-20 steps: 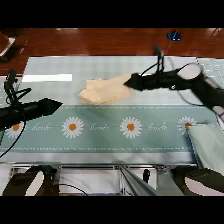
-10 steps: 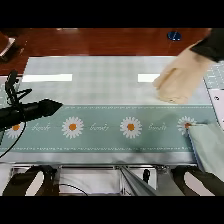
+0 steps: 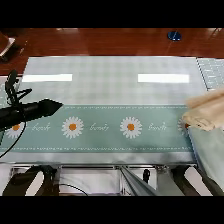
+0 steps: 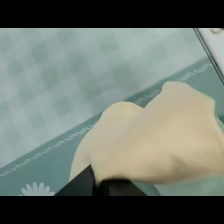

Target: Fold the shirts.

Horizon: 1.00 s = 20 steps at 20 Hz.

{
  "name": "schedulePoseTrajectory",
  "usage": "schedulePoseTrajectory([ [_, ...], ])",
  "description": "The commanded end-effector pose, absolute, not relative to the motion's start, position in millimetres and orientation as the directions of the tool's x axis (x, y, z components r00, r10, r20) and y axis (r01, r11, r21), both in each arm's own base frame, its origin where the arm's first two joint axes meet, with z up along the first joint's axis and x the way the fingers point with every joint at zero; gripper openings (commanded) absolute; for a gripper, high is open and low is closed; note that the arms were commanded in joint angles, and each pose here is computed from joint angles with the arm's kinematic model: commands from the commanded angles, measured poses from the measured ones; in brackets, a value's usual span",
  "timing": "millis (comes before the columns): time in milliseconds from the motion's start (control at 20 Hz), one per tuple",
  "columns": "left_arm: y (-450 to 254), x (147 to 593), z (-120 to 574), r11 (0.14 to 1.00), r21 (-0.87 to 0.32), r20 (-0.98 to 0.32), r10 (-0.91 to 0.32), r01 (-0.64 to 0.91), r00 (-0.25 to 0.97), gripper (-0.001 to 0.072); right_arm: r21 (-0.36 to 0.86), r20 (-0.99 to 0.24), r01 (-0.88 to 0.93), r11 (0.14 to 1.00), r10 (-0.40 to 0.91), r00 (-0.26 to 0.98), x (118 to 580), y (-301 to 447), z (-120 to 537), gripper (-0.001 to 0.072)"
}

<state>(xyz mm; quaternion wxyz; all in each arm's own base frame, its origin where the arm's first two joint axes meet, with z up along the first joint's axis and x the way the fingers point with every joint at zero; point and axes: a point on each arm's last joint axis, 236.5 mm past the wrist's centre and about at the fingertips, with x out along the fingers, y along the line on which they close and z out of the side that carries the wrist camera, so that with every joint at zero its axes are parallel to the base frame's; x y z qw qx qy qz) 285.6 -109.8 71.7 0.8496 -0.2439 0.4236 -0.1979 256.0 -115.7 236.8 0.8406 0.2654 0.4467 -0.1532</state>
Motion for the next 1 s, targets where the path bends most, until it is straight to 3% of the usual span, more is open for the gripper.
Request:
schedulePoseTrajectory([
  [0,-109,287,72,0.804,-0.581,-0.621,-0.539,0.128,0.569,0.0023,0.164,-0.917,0.665,0.729,-0.135,0.375,193,-147,219,0.002],
  [150,-108,288,72,0.804,-0.58,-0.62,-0.537,0.127,0.572,0.0023,-0.012,-0.933,0.779,0.627,-0.287,0.216,139,-171,208,0.002],
  [400,-108,292,75,0.805,-0.579,-0.61,-0.533,0.129,0.587,0.0023,-0.191,-0.941,0.887,0.421,-0.336,-0.043,51,-161,153,0.0021],
  [750,-114,298,79,0.808,-0.569,-0.59,-0.53,0.152,0.609,0.0023,-0.241,-0.953,0.875,0.42,-0.274,-0.131,12,-122,82,0.0021],
  [800,-114,299,80,0.809,-0.568,-0.588,-0.528,0.151,0.613,0.0023,-0.26,-0.948,0.884,0.388,-0.276,-0.157,5,-121,77,0.0082],
  [850,-114,299,79,0.809,-0.568,-0.589,-0.527,0.15,0.612,0.0023,-0.276,-0.945,0.891,0.361,-0.272,-0.182,0,-122,73,0.0311],
  [900,-114,299,78,0.809,-0.569,-0.591,-0.528,0.148,0.61,0.0023,-0.275,-0.946,0.888,0.368,-0.266,-0.183,2,-124,70,0.0411],
  [950,-113,300,76,0.809,-0.57,-0.594,-0.528,0.144,0.607,0.0023,-0.277,-0.947,0.883,0.379,-0.265,-0.183,6,-127,69,0.0414],
])
